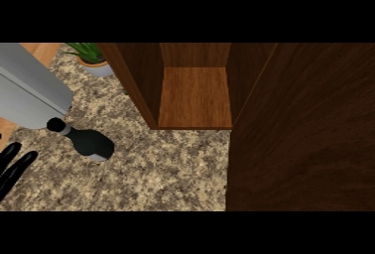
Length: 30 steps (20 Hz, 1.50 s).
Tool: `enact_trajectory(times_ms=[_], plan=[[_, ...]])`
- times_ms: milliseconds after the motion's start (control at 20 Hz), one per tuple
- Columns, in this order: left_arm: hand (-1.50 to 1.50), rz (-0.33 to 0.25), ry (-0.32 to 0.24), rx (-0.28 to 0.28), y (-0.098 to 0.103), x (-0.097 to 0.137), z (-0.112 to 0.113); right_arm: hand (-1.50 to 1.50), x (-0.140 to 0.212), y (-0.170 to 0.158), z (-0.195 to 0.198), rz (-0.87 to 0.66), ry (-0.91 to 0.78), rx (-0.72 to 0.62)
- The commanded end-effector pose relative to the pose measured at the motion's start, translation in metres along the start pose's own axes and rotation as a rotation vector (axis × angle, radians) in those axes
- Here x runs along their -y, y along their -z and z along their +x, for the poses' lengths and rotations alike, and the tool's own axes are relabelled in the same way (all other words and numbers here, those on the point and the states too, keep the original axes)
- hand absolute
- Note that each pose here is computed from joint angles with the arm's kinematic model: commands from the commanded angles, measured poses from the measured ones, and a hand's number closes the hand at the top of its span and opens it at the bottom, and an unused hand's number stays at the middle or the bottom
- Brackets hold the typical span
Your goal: Pick up the wine, place it into the cabinet and close the cabinet
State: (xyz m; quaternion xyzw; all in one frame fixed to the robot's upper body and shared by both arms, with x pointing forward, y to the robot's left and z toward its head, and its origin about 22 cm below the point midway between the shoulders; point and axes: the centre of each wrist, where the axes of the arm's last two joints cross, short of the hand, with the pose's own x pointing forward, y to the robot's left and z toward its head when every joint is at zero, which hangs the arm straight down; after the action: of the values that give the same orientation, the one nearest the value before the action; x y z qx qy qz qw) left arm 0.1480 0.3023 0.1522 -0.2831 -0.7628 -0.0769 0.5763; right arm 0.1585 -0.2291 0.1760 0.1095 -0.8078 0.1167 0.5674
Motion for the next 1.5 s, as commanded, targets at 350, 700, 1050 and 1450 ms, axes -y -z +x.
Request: enact_trajectory(times_ms=[350, 700, 1050, 1450], plan=[[-1.50, 0.062, 0.045, 0.012, 0.002, -0.015, 0.022, -1.50, -0.022, -0.020, 0.038, -0.018, 0.000, 0.038], [-1.50, 0.120, 0.073, 0.020, -0.001, -0.046, 0.028, -1.50, -0.009, -0.018, 0.040, -0.020, -0.019, 0.033], [-1.50, 0.154, 0.071, -0.049, -0.001, -0.091, 0.011, -1.50, -0.016, -0.017, 0.048, 0.005, -0.001, 0.045], [-1.50, 0.175, 0.052, -0.128, 0.022, -0.123, -0.007, -1.50, -0.006, 0.000, 0.034, 0.001, -0.006, 0.038]])
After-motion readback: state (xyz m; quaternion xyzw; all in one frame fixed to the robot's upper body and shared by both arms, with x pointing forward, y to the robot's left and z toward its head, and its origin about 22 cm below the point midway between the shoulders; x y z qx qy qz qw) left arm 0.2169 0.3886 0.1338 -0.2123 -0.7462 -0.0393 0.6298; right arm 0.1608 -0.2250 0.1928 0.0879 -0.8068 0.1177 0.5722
